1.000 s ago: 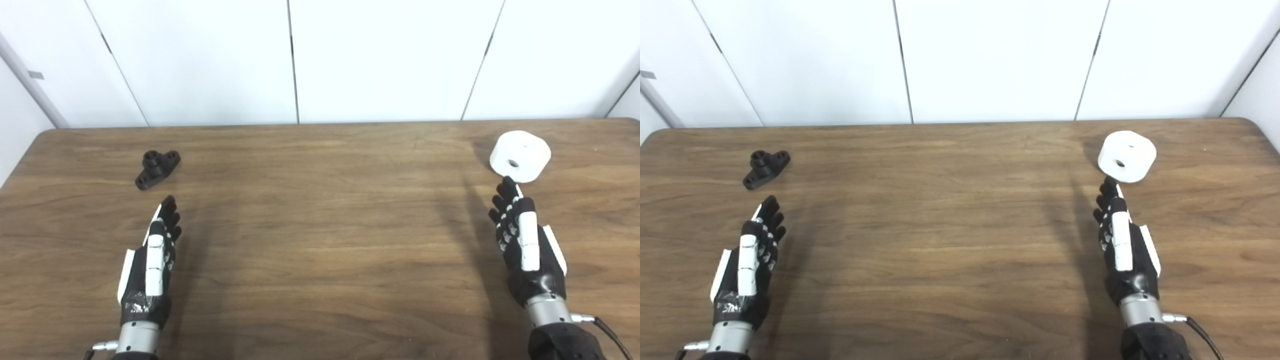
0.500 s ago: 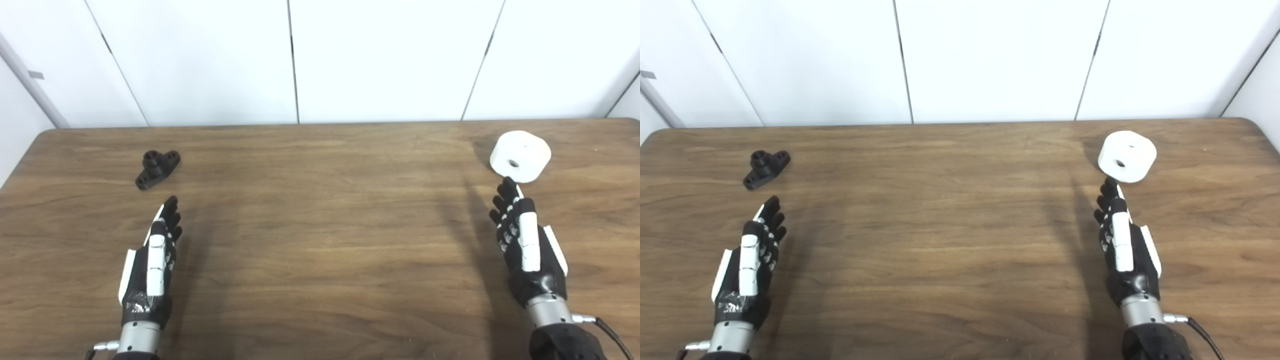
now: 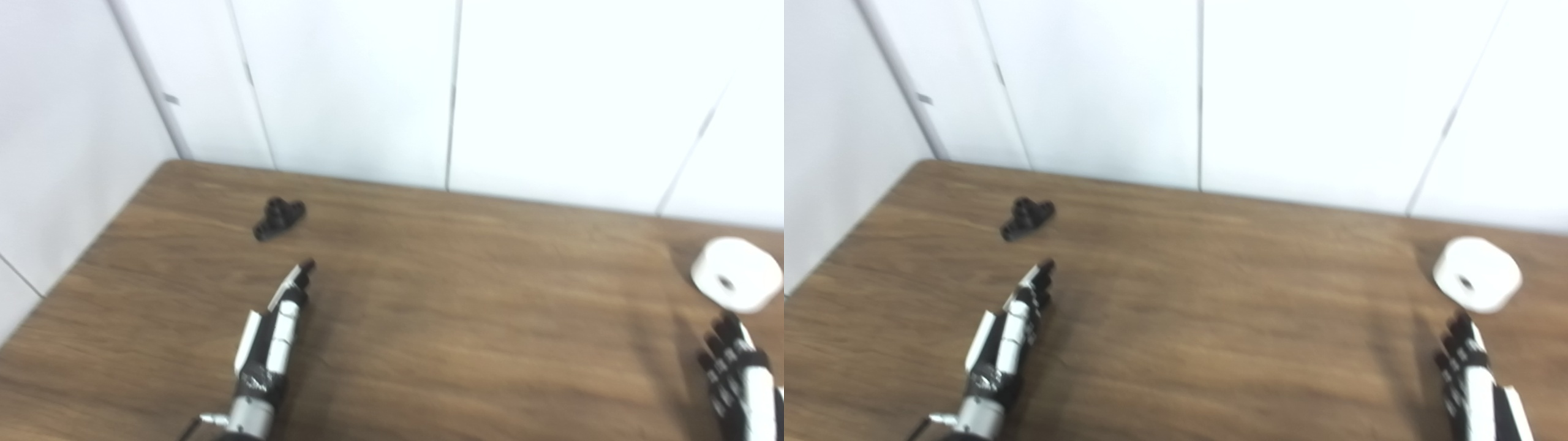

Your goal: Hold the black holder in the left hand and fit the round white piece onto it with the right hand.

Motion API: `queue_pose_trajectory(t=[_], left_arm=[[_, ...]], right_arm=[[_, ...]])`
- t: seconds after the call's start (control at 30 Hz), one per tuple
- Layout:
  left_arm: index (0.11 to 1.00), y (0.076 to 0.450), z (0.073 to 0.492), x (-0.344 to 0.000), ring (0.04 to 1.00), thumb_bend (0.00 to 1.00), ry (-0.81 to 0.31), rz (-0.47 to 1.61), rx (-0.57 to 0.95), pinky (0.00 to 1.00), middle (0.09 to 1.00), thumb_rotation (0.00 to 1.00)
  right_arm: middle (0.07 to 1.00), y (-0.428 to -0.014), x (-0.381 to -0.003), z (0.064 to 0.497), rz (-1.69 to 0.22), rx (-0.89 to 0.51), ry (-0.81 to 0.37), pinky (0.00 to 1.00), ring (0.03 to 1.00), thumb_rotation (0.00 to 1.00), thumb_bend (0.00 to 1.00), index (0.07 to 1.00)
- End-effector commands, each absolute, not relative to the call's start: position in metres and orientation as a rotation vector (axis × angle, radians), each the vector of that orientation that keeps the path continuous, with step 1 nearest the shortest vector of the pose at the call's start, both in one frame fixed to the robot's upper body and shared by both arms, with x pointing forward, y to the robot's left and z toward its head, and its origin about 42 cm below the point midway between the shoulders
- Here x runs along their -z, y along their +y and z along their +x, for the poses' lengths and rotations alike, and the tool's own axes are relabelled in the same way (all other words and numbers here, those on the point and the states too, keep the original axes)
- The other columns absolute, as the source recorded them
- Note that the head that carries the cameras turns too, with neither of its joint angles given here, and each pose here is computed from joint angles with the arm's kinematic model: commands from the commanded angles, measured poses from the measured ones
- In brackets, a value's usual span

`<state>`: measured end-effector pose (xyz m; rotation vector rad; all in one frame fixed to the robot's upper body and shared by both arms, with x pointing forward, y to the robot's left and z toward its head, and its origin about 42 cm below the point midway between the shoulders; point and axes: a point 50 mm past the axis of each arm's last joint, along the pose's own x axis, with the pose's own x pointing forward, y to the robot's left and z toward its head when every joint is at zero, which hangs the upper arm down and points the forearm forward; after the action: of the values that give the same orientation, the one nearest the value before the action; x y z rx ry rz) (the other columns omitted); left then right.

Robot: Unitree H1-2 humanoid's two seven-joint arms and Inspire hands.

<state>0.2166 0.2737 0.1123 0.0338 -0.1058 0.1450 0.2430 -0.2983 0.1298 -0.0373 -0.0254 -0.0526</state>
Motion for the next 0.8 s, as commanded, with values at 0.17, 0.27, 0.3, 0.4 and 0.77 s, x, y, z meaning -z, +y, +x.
queue_pose_trajectory(t=[0.17, 0.27, 0.3, 0.4, 0.77], left_arm=[[0.994, 0.262, 0.213, -0.108, 1.000, 0.45, -0.131, 0.031, -0.116, 1.00, 1.000, 1.00], [0.990, 0.259, 0.212, -0.106, 1.000, 0.43, -0.141, 0.034, -0.117, 1.00, 1.000, 1.00], [0.989, 0.259, 0.212, -0.105, 1.000, 0.43, -0.144, 0.036, -0.119, 1.00, 1.000, 1.00], [0.982, 0.258, 0.212, -0.104, 1.000, 0.44, -0.146, 0.041, -0.124, 1.00, 1.000, 1.00], [0.973, 0.259, 0.211, -0.121, 1.000, 0.59, -0.103, 0.245, -0.182, 1.00, 0.999, 0.65]], right_arm=[[0.986, -0.304, -0.129, 0.243, -0.048, 0.064, -0.102, 1.00, 1.000, 1.00, 0.59, 1.000], [0.977, -0.306, -0.126, 0.243, -0.049, 0.066, -0.103, 1.00, 1.000, 1.00, 0.58, 1.000], [0.975, -0.306, -0.125, 0.243, -0.052, 0.068, -0.101, 1.00, 1.000, 1.00, 0.58, 1.000], [0.962, -0.307, -0.124, 0.242, -0.057, 0.073, -0.097, 1.00, 0.984, 1.00, 0.57, 0.988], [0.933, -0.307, -0.125, 0.243, -0.057, 0.070, -0.094, 0.96, 0.934, 1.00, 0.58, 0.952]])
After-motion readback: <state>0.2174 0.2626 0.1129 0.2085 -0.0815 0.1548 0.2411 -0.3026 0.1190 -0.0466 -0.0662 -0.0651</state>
